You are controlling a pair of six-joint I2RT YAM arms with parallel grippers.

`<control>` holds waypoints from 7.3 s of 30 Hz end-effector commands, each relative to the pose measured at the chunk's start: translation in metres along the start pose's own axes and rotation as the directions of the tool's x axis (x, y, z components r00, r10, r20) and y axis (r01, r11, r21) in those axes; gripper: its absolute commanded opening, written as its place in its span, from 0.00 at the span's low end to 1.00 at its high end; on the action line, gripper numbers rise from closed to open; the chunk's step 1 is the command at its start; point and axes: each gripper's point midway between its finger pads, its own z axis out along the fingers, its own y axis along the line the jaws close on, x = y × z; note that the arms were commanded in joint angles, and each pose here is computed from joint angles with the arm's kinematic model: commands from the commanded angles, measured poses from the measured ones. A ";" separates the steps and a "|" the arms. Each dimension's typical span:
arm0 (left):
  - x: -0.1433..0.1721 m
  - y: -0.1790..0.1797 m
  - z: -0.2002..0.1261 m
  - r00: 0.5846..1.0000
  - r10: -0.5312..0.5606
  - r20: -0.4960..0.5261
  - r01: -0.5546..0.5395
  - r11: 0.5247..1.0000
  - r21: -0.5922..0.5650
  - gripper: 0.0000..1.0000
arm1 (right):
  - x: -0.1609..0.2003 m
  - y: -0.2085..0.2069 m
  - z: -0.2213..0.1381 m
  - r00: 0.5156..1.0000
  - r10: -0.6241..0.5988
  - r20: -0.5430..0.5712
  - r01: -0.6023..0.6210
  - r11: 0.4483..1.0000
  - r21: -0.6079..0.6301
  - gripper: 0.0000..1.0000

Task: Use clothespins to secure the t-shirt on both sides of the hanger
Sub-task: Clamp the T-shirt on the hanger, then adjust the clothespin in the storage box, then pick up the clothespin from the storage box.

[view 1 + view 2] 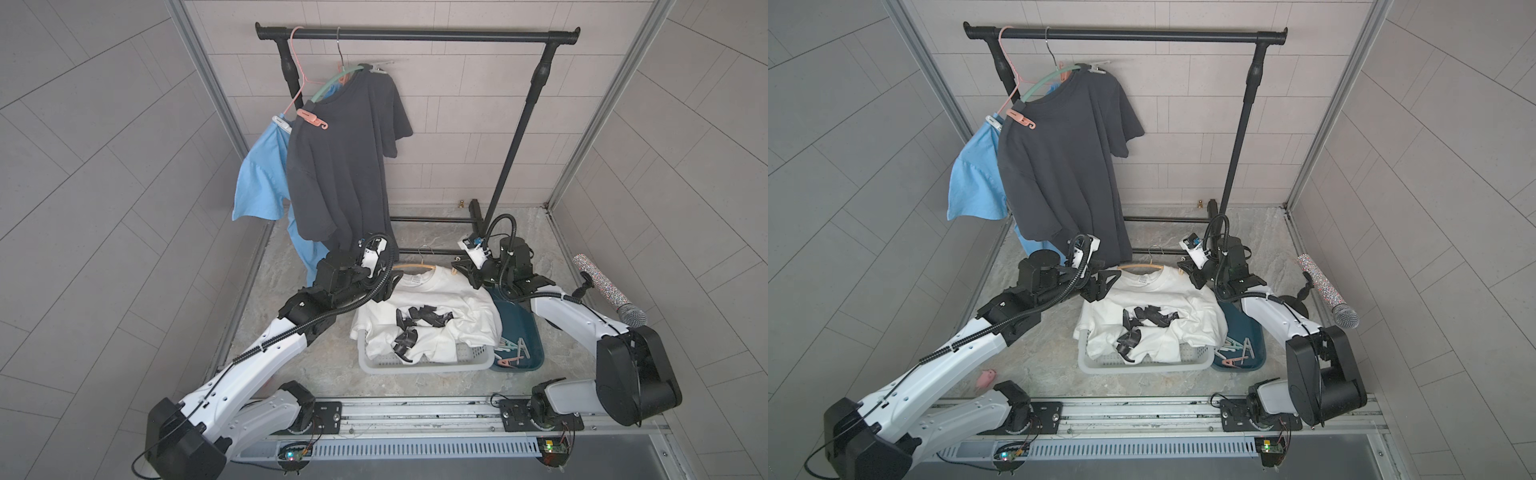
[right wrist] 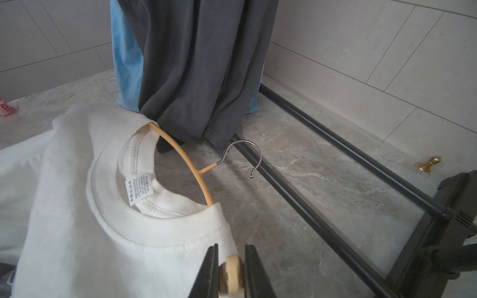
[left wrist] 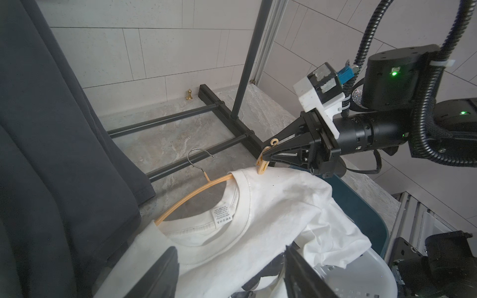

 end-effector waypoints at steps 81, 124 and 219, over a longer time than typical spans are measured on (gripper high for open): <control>-0.004 0.016 -0.011 0.999 0.011 0.031 -0.008 0.995 -0.101 0.67 | 0.230 0.035 -0.135 0.368 0.917 0.150 -0.626 0.125 0.770 0.33; -0.002 0.019 -0.009 1.000 0.008 0.021 -0.006 0.993 -0.116 0.67 | 0.226 0.021 -0.149 0.330 0.894 0.303 -0.625 -0.034 0.780 0.32; 0.000 -0.148 0.006 0.959 0.209 -0.194 -0.129 0.925 0.356 0.19 | -0.096 0.175 -0.128 0.030 -0.987 0.155 0.985 0.056 0.162 0.00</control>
